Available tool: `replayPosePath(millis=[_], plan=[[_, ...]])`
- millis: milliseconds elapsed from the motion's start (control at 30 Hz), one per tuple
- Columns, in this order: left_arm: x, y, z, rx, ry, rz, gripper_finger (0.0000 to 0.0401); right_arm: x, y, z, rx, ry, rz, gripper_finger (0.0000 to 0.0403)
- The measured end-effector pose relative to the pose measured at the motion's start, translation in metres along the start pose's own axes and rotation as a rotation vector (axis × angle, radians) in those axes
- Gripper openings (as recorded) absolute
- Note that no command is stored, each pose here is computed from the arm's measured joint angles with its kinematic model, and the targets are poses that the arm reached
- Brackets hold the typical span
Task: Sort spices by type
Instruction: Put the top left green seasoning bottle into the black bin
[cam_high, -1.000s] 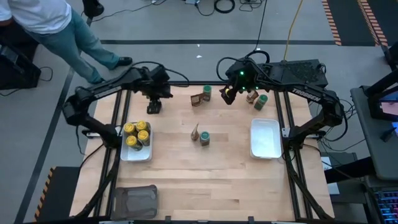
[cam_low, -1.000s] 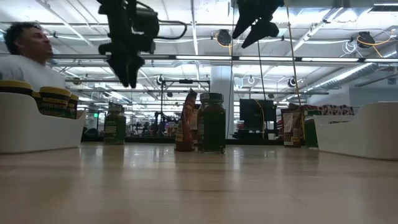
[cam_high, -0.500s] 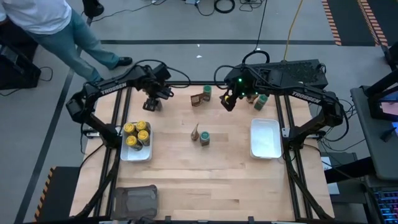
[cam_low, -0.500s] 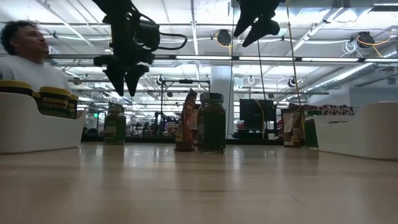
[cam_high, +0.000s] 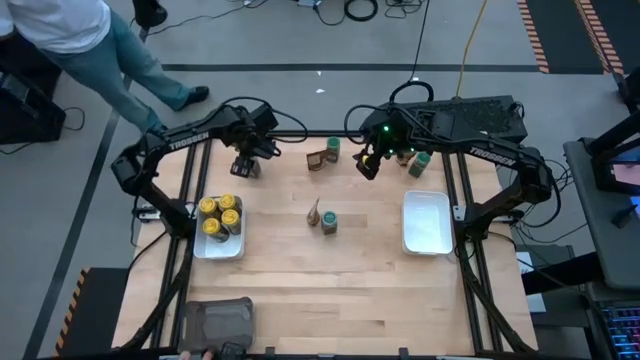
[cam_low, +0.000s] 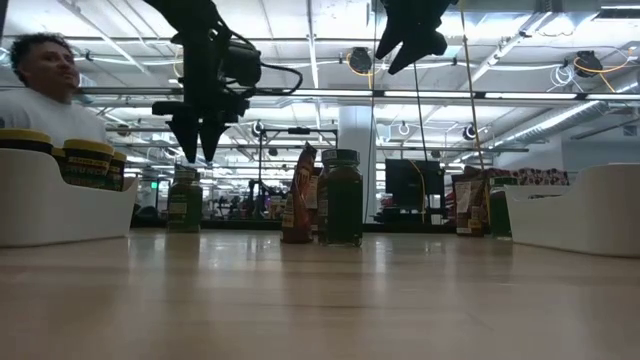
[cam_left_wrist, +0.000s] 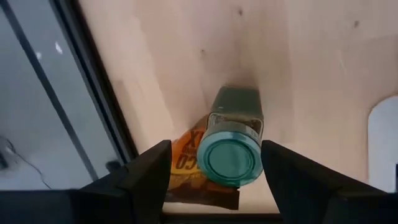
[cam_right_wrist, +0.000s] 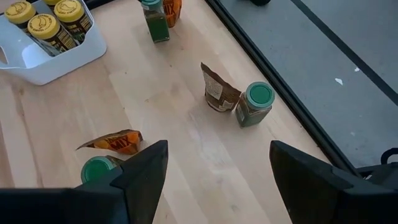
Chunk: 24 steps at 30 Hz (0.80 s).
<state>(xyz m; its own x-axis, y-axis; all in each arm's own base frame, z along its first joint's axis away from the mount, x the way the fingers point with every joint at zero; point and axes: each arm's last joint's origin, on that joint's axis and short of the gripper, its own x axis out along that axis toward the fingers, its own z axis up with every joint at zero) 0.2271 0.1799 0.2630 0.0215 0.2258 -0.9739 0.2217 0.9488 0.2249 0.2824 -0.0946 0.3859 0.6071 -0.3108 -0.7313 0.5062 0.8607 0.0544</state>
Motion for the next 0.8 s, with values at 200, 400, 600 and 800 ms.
replayPosePath(millis=[200, 400, 600, 800], plan=[[0.0009, 0.0008, 0.0008, -0.047, -0.002, 0.004, 0.0252, 0.0000, -0.0001, 0.0001, -0.009, -0.001, 0.000, 0.0265], [0.0009, -0.0010, 0.0005, -0.070, -0.016, -0.029, 0.0264, 0.0001, -0.0001, 0.0000, -0.026, 0.000, 0.000, 0.0265], [0.0009, -0.0015, 0.0001, -0.073, -0.010, -0.034, 0.0320, 0.0001, -0.0006, -0.0001, -0.031, 0.002, -0.001, 0.0265], [0.0009, -0.0013, -0.0003, -0.072, 0.002, -0.025, 0.0364, 0.0001, -0.0005, -0.0001, -0.052, 0.002, 0.000, 0.0265]])
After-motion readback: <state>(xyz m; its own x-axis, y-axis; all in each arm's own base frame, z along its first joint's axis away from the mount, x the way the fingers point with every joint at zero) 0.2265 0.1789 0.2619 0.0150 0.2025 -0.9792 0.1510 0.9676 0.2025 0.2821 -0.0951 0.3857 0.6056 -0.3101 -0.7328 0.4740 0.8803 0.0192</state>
